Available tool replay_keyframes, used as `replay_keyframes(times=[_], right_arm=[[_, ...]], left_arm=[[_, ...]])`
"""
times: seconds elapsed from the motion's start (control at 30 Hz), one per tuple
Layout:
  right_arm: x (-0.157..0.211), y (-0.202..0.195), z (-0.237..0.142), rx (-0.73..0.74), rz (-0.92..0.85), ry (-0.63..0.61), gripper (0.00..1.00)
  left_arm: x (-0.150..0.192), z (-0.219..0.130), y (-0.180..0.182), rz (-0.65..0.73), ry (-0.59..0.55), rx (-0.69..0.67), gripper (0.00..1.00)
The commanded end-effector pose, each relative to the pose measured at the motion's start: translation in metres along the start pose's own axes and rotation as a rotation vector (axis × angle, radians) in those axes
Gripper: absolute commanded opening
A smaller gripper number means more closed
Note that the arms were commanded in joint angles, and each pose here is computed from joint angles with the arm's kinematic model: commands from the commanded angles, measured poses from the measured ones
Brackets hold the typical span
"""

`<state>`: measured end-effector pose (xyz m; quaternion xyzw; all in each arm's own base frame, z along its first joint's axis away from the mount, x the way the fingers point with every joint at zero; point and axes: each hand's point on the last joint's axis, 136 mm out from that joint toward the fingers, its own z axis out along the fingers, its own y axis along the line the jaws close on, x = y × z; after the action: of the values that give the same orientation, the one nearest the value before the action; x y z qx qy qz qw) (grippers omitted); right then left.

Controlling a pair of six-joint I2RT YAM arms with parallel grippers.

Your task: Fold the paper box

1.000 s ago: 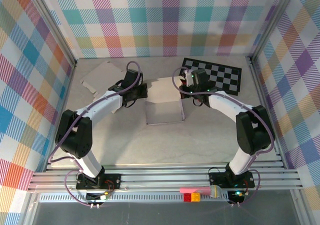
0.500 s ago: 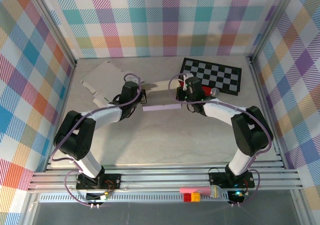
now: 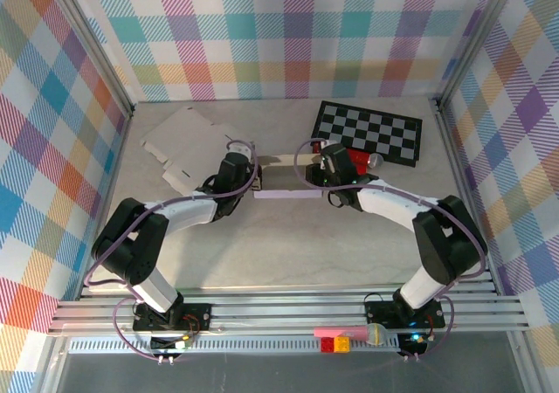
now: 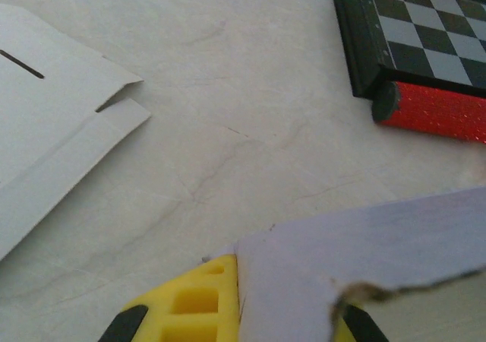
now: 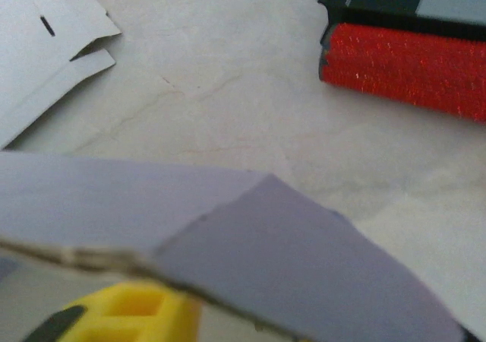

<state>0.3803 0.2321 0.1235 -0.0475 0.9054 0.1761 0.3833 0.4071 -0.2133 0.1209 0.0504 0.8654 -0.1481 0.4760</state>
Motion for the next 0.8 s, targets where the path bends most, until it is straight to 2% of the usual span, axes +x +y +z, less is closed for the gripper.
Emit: replay_keyframes(times=[0.0,0.1,0.23,0.47,0.77], right_arm=[[-0.005,0.020,-0.032,-0.056,0.122,0.082,0.46],[0.006,0.023,-0.049,-0.049,0.219,0.185,0.56],[0.013,0.030,-0.071,-0.081,0.326,0.253,0.66],[0.002,0.044,-0.108,-0.126,0.423,0.318,0.71],[-0.048,0.017,-0.137,-0.095,0.682,0.351,0.71]], left_arm=[[0.006,-0.007,-0.010,0.071,0.022,0.013,0.00],[0.009,-0.006,-0.011,0.105,0.031,-0.001,0.00],[0.012,-0.004,-0.014,0.128,0.035,-0.009,0.00],[0.014,-0.002,-0.018,0.146,0.037,-0.013,0.00],[0.018,-0.004,-0.019,0.150,0.042,-0.018,0.00]])
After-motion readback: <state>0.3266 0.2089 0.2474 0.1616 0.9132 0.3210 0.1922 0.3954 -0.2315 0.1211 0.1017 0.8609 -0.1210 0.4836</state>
